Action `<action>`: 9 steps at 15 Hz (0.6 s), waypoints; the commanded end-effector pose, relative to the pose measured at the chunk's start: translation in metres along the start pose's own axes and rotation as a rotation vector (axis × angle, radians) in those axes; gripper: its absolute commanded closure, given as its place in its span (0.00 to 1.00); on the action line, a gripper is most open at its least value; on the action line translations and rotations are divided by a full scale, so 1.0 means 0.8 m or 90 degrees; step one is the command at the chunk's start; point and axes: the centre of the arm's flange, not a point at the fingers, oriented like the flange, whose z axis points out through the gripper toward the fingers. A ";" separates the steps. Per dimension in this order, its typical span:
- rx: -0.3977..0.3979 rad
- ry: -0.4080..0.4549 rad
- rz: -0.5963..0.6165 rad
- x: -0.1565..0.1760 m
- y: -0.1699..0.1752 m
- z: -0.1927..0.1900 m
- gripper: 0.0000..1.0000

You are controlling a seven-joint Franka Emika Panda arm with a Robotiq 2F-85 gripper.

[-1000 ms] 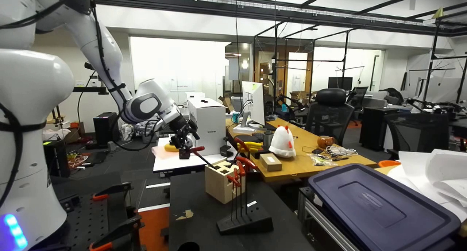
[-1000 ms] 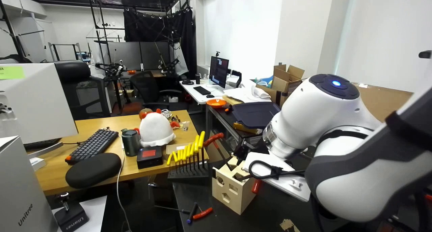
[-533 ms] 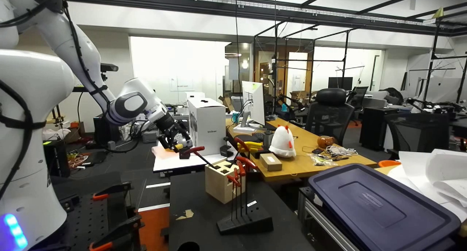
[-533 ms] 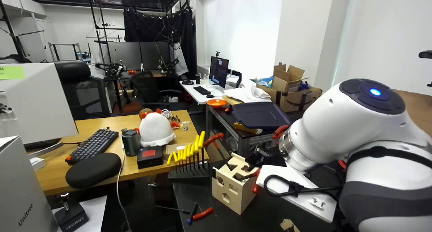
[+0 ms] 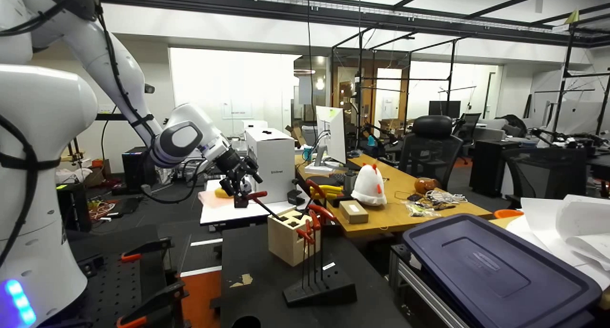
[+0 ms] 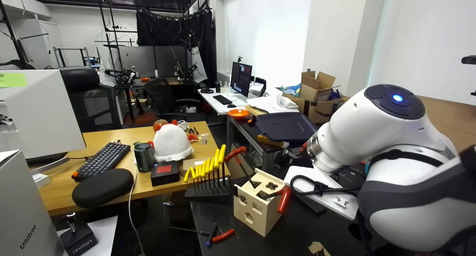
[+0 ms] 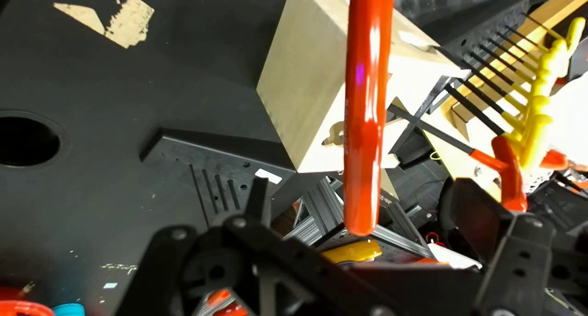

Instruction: Pick up the orange object and put it on the holder.

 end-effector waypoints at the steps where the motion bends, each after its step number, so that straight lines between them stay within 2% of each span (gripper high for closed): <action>1: 0.037 -0.006 0.010 0.012 -0.006 0.005 0.00; 9: 0.086 -0.030 -0.015 -0.021 -0.010 0.001 0.00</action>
